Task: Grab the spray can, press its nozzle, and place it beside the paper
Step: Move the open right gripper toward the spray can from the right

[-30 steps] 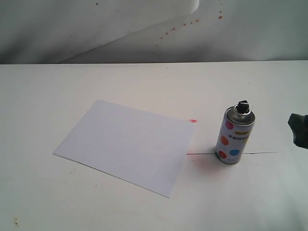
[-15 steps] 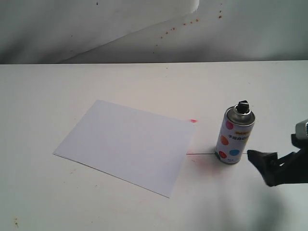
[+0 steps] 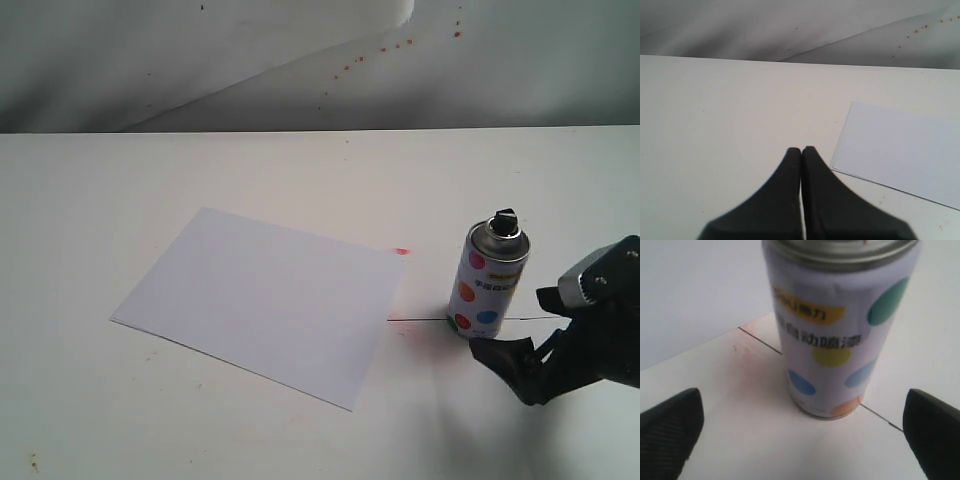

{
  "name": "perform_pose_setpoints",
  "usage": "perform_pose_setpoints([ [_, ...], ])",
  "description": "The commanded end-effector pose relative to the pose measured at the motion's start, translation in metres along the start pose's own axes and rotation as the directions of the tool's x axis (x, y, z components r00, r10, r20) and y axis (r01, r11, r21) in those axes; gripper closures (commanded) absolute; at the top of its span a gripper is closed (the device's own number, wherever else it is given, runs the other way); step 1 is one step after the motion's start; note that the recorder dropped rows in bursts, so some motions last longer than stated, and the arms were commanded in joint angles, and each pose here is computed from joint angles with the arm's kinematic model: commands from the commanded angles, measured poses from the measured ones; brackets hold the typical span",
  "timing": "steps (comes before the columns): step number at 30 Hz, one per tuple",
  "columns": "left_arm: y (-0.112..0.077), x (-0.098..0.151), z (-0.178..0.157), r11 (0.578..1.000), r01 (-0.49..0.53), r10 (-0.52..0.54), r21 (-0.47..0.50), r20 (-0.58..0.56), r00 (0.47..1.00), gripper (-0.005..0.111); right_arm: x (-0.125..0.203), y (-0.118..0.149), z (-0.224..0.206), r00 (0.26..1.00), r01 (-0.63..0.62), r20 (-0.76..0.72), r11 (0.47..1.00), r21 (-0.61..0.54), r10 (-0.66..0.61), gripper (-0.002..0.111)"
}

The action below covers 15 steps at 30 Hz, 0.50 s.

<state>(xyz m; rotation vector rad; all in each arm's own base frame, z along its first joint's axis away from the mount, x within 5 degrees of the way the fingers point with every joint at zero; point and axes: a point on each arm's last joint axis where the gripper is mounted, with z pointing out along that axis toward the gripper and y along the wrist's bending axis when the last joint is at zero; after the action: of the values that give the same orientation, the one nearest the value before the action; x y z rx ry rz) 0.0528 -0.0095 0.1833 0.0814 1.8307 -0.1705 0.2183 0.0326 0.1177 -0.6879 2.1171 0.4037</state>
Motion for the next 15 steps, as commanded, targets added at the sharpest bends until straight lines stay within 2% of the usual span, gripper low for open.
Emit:
perform_pose_setpoints([
  [1, 0.000, 0.001, 0.000, 1.000, 0.007, -0.007, 0.000, 0.005, 1.000, 0.107, -0.005, -0.013, -0.003, 0.999, 0.003, 0.049, 1.000, 0.026, -0.004, 0.003],
  [9, 0.000, 0.001, 0.000, 1.000, 0.007, -0.007, 0.000, 0.005, 1.000, 0.107, -0.012, -0.027, -0.014, 0.975, -0.026, 0.223, 0.999, 0.042, 0.016, 0.003],
  [15, 0.000, 0.001, 0.000, 1.000, 0.007, -0.007, 0.000, 0.005, 1.000, 0.107, -0.002, -0.026, -0.005, 0.973, -0.043, 0.229, 0.999, -0.014, 0.045, 0.003],
])
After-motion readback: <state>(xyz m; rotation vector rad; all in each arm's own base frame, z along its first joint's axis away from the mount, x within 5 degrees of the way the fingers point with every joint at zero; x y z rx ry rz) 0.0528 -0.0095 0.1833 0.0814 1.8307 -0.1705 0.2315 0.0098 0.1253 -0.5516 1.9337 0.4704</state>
